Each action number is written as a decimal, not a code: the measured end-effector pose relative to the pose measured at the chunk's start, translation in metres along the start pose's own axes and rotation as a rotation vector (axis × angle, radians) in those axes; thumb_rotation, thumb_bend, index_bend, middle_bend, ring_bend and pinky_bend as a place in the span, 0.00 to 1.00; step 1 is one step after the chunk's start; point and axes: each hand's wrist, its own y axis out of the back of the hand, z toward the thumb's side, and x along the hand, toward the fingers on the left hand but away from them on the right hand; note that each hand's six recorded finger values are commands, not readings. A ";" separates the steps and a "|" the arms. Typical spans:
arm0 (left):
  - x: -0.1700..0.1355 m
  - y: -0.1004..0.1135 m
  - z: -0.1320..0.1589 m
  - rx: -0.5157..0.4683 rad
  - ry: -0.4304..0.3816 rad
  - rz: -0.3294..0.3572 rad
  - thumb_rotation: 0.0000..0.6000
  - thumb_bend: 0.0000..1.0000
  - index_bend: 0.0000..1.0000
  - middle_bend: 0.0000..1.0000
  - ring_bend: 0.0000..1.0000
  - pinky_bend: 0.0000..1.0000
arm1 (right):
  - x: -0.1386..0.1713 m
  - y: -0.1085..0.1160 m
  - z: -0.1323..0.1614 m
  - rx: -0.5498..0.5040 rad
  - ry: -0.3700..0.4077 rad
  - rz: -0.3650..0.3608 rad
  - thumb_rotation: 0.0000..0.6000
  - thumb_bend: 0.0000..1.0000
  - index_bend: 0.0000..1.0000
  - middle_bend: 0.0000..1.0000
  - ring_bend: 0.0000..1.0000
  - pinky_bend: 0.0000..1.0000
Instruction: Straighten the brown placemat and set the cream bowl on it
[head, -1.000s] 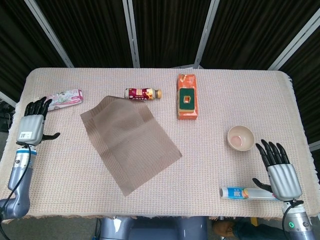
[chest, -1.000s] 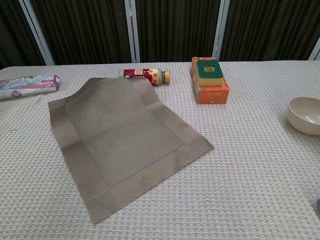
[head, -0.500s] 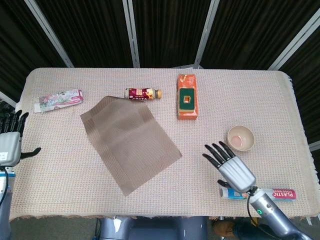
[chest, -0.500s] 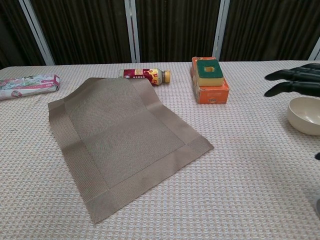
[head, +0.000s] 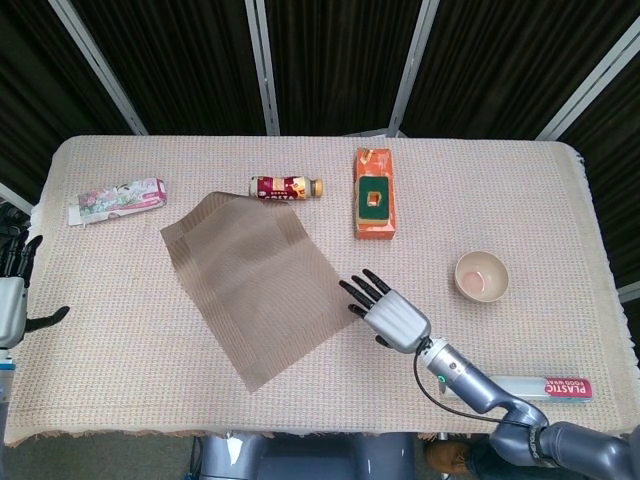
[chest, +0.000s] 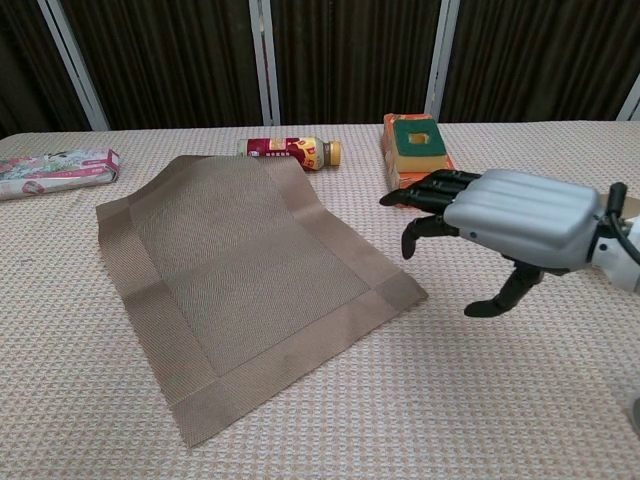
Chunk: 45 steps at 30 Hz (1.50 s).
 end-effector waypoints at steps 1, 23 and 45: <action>0.000 -0.001 0.000 0.000 -0.001 -0.002 1.00 0.05 0.00 0.00 0.00 0.00 | -0.004 -0.003 0.001 0.012 0.004 0.001 1.00 0.11 0.33 0.02 0.00 0.00; 0.004 -0.011 0.000 0.001 -0.007 -0.039 1.00 0.05 0.00 0.00 0.00 0.00 | -0.040 -0.037 -0.001 0.156 0.039 -0.020 1.00 0.14 0.33 0.03 0.00 0.00; 0.004 -0.010 -0.001 -0.007 -0.008 -0.045 1.00 0.05 0.00 0.00 0.00 0.00 | -0.055 -0.047 0.008 0.151 0.055 -0.032 1.00 0.17 0.34 0.04 0.00 0.00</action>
